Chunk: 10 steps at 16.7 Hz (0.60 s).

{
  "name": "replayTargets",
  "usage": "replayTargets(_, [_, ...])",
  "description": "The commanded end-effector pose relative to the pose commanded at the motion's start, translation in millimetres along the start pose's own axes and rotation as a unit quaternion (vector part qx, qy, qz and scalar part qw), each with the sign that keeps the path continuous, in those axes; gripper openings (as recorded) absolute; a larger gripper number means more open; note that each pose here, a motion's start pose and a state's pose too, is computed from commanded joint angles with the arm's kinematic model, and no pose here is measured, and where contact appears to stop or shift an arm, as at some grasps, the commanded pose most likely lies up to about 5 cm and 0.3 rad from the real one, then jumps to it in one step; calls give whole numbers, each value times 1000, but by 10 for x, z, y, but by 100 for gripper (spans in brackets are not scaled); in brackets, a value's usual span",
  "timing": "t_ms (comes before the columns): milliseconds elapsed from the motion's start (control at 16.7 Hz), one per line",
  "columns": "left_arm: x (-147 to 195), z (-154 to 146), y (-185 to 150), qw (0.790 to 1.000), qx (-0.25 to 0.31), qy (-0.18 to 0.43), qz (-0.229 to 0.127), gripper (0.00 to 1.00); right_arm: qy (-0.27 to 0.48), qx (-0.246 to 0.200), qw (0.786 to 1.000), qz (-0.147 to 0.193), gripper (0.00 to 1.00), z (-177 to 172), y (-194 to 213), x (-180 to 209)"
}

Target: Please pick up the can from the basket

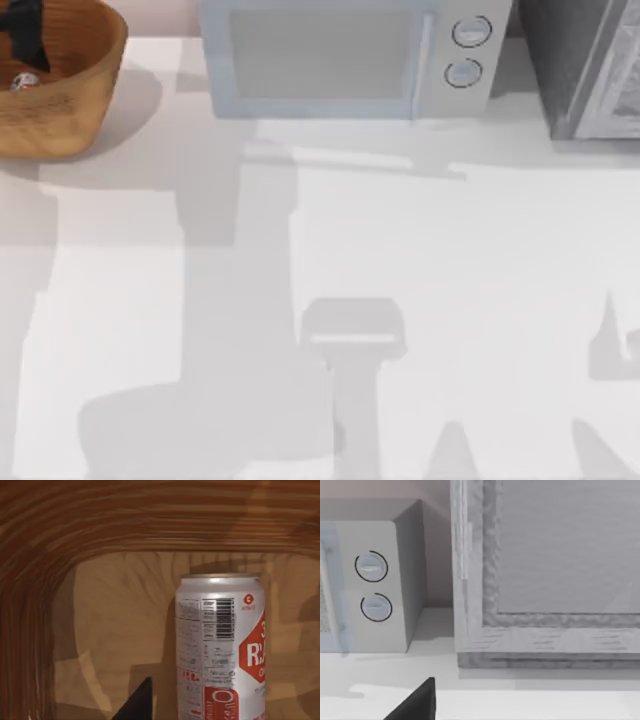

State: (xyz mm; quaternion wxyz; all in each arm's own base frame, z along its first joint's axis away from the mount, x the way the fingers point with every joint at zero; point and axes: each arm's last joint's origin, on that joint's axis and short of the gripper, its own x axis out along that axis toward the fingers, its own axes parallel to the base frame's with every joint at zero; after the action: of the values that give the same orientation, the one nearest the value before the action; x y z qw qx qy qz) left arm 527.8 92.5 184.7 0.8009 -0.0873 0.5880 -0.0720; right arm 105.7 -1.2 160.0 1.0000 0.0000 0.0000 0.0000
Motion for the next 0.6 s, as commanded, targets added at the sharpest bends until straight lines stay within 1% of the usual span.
replayTargets(600, [522,-2,40,1000,-3,4,0,100,0,0,1000,0,100,0,0,0])
